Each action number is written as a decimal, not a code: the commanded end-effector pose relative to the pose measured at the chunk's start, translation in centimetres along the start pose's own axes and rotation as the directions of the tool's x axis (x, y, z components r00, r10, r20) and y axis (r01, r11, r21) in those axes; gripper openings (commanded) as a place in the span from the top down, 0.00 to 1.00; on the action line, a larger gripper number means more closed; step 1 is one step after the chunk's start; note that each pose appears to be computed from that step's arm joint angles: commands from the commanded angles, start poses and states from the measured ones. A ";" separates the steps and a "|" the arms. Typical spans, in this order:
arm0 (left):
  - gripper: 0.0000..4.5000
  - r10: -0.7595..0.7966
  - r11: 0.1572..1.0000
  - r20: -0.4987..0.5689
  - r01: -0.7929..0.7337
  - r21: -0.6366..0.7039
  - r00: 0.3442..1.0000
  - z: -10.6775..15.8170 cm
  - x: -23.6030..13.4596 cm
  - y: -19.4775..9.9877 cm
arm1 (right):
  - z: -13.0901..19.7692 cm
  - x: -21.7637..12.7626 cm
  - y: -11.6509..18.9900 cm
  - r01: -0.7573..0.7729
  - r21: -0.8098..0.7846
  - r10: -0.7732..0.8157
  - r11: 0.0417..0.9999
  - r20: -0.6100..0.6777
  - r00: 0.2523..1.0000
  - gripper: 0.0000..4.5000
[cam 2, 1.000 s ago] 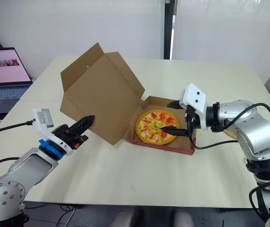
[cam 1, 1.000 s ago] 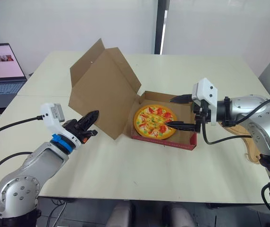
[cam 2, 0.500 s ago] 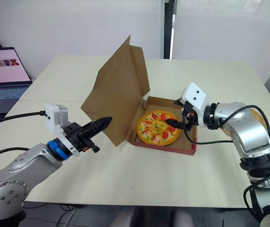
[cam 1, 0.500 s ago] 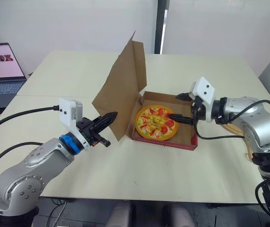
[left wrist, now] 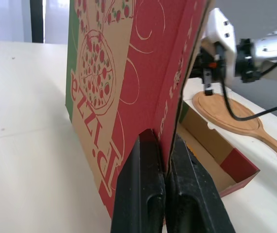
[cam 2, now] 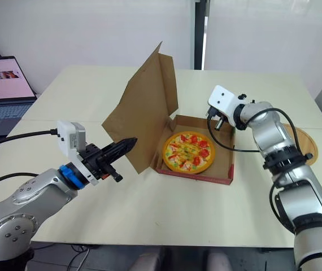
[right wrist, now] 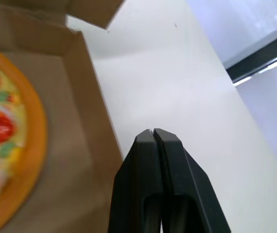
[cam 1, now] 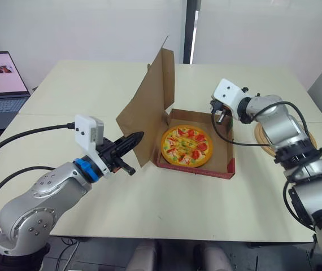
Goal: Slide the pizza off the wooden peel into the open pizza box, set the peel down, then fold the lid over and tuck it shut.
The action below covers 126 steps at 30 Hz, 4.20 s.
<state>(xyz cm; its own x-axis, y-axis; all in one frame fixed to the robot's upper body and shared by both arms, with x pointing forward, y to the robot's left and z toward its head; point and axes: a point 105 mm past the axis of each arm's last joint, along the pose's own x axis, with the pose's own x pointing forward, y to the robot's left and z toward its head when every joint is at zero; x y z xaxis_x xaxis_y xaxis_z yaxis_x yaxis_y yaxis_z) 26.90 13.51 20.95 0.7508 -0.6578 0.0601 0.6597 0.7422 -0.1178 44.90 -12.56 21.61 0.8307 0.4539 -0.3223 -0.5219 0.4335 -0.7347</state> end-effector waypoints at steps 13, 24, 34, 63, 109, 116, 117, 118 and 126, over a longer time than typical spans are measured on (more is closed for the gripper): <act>1.00 -0.088 0.995 0.020 0.087 0.038 0.996 1.0 1.0 -1.5 | -2.4 2.4 -0.7 -0.060 -0.188 0.014 0.980 -0.235 0.972 1.00; 1.00 -0.067 0.996 0.013 0.066 0.066 0.998 1.3 0.7 -0.6 | -4.2 1.4 1.0 -0.270 -0.164 0.204 0.949 -0.335 0.920 1.00; 1.00 0.004 0.990 0.008 -0.005 0.138 1.000 2.5 -0.4 3.0 | -6.1 -0.8 2.0 -0.483 -0.172 0.384 0.858 -0.409 0.828 1.00; 1.00 -0.173 0.964 -0.006 0.171 0.205 0.985 2.7 4.2 4.7 | -6.6 -9.1 5.5 -0.782 -0.100 0.739 0.615 -0.273 0.616 1.00; 1.00 -0.379 0.886 -0.038 0.374 0.272 0.925 3.2 11.0 4.3 | -6.9 -14.5 1.7 -0.040 0.502 -0.033 0.864 0.137 0.990 0.38; 1.00 -0.390 0.877 -0.045 0.386 0.285 0.920 3.4 11.1 4.2 | -5.3 -13.2 -0.6 0.069 0.609 -0.202 0.790 0.152 0.967 0.02; 1.00 -0.391 0.877 -0.045 0.386 0.286 0.919 3.4 11.2 4.2 | -5.2 -13.1 -0.8 0.077 0.617 -0.216 0.783 0.153 0.964 0.02; 1.00 -0.392 0.876 -0.045 0.387 0.288 0.919 3.4 11.2 4.2 | -5.0 -13.0 -1.1 0.085 0.626 -0.232 0.775 0.156 0.960 0.02; 1.00 -0.385 0.879 -0.038 0.379 0.289 0.922 3.6 11.3 4.2 | -3.0 -13.1 -0.9 0.003 0.636 -0.202 0.771 0.241 0.949 0.23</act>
<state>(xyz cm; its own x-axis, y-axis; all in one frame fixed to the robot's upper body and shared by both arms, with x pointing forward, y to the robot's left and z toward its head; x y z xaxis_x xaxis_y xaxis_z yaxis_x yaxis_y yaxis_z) 38.54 10.24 23.31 0.4586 -0.8880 0.0324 0.8742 0.4574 0.1631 35.56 -21.58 22.55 0.8537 0.5144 -0.0805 -0.5206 0.8400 -0.1528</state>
